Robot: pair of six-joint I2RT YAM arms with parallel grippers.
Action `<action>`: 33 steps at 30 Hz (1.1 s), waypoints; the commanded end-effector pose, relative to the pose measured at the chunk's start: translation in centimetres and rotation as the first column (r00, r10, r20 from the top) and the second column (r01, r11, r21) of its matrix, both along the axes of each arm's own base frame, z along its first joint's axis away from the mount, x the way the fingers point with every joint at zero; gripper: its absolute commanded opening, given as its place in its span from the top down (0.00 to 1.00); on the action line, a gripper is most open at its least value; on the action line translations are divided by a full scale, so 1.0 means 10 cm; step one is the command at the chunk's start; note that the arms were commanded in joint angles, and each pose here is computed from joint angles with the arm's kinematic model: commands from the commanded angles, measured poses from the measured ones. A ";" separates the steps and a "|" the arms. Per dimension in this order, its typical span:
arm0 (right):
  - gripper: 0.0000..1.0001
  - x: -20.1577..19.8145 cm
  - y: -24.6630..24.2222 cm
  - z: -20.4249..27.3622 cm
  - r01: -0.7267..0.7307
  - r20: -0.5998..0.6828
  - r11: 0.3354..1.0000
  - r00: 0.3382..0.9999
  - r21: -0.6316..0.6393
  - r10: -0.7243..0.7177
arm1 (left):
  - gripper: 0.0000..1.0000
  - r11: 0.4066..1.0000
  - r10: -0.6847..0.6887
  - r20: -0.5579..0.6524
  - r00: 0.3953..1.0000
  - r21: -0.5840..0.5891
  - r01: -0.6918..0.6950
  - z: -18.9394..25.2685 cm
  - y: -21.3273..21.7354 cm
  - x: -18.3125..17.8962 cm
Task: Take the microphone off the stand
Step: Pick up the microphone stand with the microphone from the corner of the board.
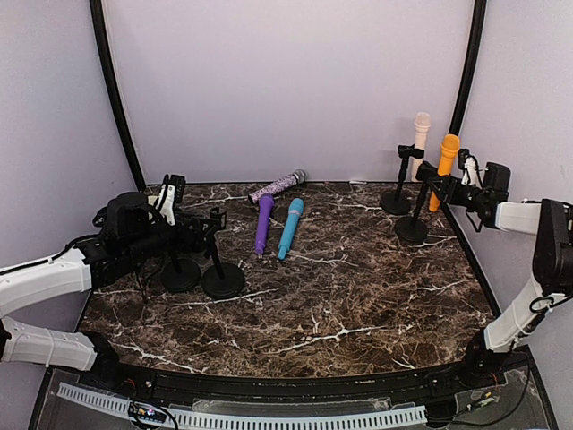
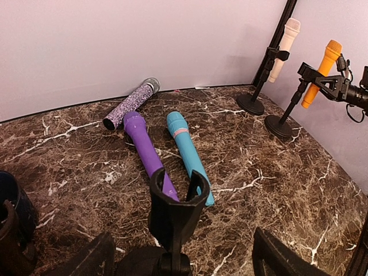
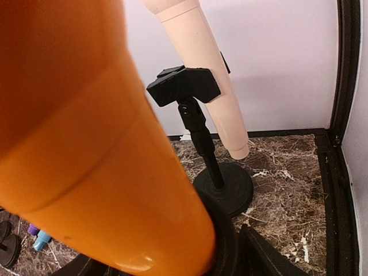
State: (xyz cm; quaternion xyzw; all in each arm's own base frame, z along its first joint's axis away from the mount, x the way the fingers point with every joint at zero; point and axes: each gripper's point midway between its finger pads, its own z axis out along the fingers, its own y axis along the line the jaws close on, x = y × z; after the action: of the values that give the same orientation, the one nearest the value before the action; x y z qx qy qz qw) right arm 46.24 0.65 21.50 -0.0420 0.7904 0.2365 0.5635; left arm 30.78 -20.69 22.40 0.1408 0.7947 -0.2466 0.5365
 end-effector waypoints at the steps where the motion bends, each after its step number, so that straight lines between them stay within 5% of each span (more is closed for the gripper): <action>1: 0.30 -0.09 0.13 0.19 -0.033 0.072 0.999 0.997 -0.013 0.034 | 0.16 1.000 0.014 0.012 1.000 -0.014 -0.014 0.11 0.02 0.03; 17: 0.24 -0.06 0.13 0.27 0.020 0.106 0.999 0.994 -0.035 -0.016 | 0.16 1.000 0.007 0.011 1.000 -0.013 -0.006 0.14 0.01 0.03; 33: 0.69 -0.19 0.23 0.43 0.024 0.150 0.998 0.989 -0.060 -0.014 | 0.16 1.000 -0.002 0.039 0.999 0.011 0.002 0.28 0.05 -0.03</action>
State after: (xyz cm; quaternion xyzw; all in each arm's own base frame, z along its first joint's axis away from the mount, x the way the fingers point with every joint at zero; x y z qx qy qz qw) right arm 45.30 2.43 22.71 -0.0525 0.7785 0.2149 0.5874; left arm 30.60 -20.44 22.69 0.1409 0.7999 -0.2406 0.5314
